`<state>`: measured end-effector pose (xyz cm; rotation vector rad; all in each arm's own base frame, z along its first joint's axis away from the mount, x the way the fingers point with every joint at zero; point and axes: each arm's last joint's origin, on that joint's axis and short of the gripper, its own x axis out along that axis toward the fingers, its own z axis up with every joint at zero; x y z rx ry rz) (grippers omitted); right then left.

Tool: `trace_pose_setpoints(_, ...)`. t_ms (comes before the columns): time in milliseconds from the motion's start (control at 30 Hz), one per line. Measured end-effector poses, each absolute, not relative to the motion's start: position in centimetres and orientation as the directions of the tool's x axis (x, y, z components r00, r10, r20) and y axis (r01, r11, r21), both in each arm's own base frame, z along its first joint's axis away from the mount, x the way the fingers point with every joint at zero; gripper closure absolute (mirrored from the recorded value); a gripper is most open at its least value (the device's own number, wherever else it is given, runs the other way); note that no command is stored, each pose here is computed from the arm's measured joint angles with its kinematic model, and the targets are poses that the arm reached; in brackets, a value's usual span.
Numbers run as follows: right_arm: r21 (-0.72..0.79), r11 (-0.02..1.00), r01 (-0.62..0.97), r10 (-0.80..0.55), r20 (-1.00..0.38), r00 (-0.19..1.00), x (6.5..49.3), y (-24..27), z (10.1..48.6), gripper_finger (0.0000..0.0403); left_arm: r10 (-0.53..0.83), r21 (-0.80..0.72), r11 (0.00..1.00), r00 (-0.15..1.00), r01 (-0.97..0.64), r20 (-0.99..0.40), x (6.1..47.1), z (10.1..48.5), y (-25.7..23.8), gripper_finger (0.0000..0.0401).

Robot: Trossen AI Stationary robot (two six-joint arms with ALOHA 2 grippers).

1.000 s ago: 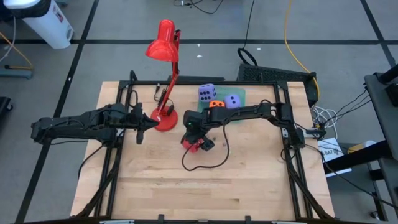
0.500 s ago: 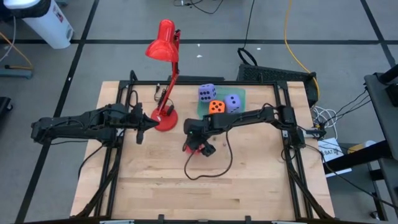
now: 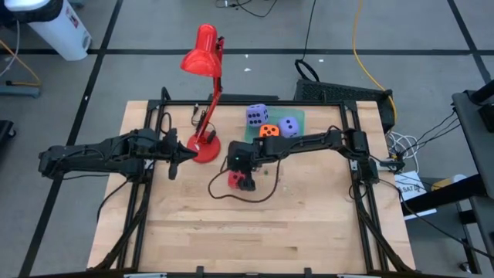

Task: Pick & Place Dice
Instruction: Put the big red dice into the green bin

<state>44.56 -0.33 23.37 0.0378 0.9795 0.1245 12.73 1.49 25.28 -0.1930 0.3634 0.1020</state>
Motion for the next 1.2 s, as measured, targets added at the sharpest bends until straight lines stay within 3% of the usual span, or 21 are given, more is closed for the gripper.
trace_pose_setpoints(367, 0.043, 0.999, -0.018, 0.046, -0.860, 0.508, 44.1, -0.3, 23.0, 0.0003, 0.064, -0.169, 0.977, 0.930, -0.134, -0.363, 12.7, 25.3, 1.5, 0.0377)
trace_pose_setpoints(833, 0.134, 0.991, 0.021, 0.112, -0.896, 0.429, 45.7, -0.3, 18.2, 0.0003, 0.064, -0.162, 0.978, 0.930, -0.131, -0.362, 12.7, 25.3, 1.5, 0.0377)
trace_pose_setpoints(1200, 0.146, 0.989, -0.007, 0.132, -0.866, 0.482, 46.0, -0.9, 18.7, 0.0008, 0.059, -0.168, 0.978, 0.930, -0.127, -0.362, 12.7, 25.3, 1.5, 0.0377)
